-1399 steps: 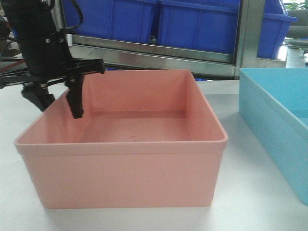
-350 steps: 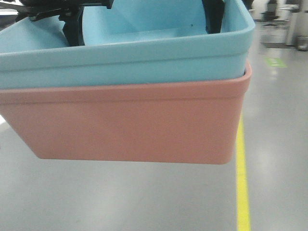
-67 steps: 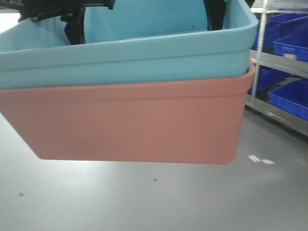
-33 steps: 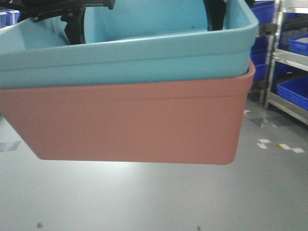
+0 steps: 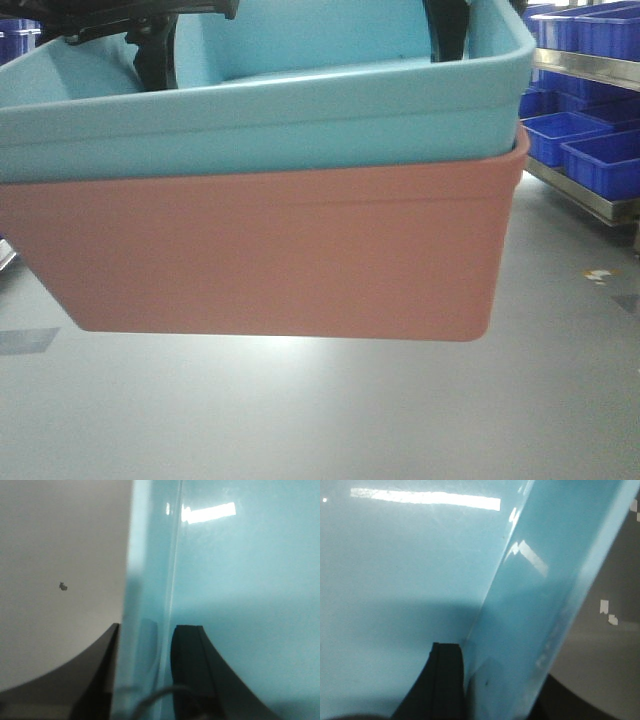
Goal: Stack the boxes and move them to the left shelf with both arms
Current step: 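Hold the stacked bins with both grippers while the base drives away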
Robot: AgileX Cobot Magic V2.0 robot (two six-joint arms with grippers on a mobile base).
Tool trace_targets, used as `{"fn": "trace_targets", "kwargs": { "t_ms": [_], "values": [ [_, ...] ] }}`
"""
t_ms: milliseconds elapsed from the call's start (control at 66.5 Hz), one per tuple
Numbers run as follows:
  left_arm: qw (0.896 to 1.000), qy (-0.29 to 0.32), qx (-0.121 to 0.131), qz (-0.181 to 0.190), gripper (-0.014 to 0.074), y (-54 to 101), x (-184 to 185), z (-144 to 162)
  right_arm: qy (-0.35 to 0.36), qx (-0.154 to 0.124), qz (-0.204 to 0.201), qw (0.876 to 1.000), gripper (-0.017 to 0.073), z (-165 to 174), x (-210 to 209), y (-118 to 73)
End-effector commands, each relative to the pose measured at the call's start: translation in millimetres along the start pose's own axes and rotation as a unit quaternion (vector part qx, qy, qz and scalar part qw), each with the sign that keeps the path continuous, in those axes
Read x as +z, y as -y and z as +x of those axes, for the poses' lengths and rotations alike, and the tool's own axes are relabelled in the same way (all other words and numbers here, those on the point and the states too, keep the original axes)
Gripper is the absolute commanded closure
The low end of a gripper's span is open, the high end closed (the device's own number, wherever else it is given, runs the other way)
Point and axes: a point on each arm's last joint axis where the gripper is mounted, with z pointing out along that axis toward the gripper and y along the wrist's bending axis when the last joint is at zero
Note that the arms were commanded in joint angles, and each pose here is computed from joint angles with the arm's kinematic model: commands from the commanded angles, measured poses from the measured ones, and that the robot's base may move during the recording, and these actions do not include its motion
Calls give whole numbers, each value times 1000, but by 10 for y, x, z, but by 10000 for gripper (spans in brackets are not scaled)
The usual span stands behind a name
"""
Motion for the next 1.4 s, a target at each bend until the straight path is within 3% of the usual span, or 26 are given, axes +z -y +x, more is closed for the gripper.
{"fn": "trace_targets", "kwargs": {
  "t_ms": [0, 1383],
  "values": [
    [983, 131, -6, 131, 603, 351, -433, -237, 140, 6, -118, 983, 505, -236, -338, -176],
    [983, 131, -6, 131, 603, 351, -433, -237, 141, 5, -117, 983, 505, -239, -338, -174]
  ]
}}
